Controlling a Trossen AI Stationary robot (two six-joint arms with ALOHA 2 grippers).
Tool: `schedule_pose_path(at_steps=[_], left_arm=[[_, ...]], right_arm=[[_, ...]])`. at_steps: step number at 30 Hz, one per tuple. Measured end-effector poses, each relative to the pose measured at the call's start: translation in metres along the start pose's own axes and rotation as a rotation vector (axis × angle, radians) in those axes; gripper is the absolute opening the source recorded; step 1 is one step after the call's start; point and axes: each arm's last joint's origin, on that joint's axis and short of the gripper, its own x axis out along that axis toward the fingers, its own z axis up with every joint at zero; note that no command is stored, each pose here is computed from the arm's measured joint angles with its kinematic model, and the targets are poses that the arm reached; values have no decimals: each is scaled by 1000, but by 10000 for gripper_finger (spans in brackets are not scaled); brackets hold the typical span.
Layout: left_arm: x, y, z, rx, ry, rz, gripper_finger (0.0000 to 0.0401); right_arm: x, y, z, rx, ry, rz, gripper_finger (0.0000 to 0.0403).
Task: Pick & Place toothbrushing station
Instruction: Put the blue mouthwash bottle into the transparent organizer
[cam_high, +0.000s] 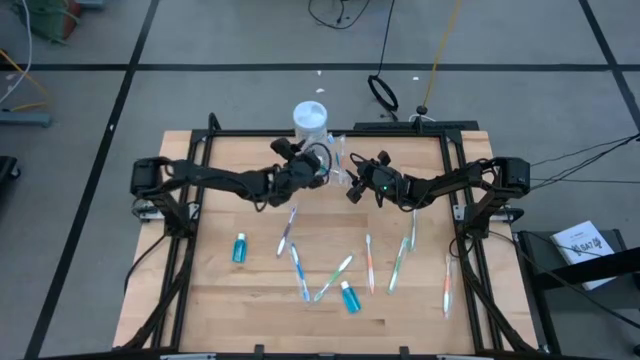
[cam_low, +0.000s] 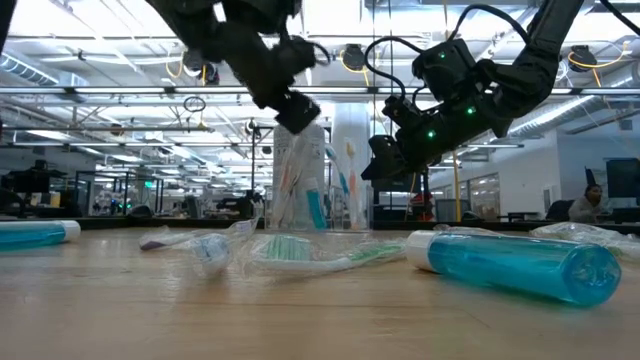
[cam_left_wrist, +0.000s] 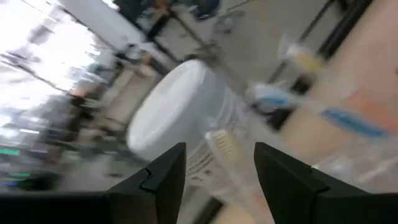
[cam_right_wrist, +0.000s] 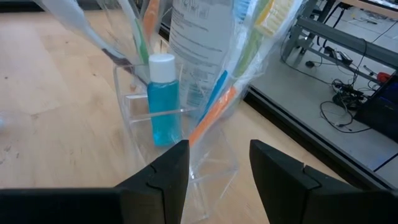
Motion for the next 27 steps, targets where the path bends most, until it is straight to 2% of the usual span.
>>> schedule_pose_path(at_steps=[5,8,11,13,16,19,21,23,25,27], left_arm=[[-11,35,0,-178,36,-211,196],[-16,51,-3,-218,73,-254,196],[-17,60,-9,-184,127,-264,195],[-16,61,-18,-122,190,-322,195],[-17,56,-31,-113,272,-517,195],[-20,42,-49,-106,295,-779,195],[-22,31,-60,-61,238,-928,195],[-21,22,-66,-78,122,-1006,195],[-18,17,-69,-130,12,-1012,195],[-14,15,-70,-180,-87,-972,195]], right_arm=[[0,0,-1,-3,6,0,160],[0,0,-1,-5,10,0,160],[0,0,-1,-5,11,0,160],[0,0,-1,-5,11,0,160],[0,0,-1,-5,11,0,160],[0,0,-1,-5,11,0,160],[0,0,-1,-5,10,0,160],[0,0,-1,-5,11,0,160],[0,0,-1,-5,10,0,160],[0,0,-1,-5,10,0,160]])
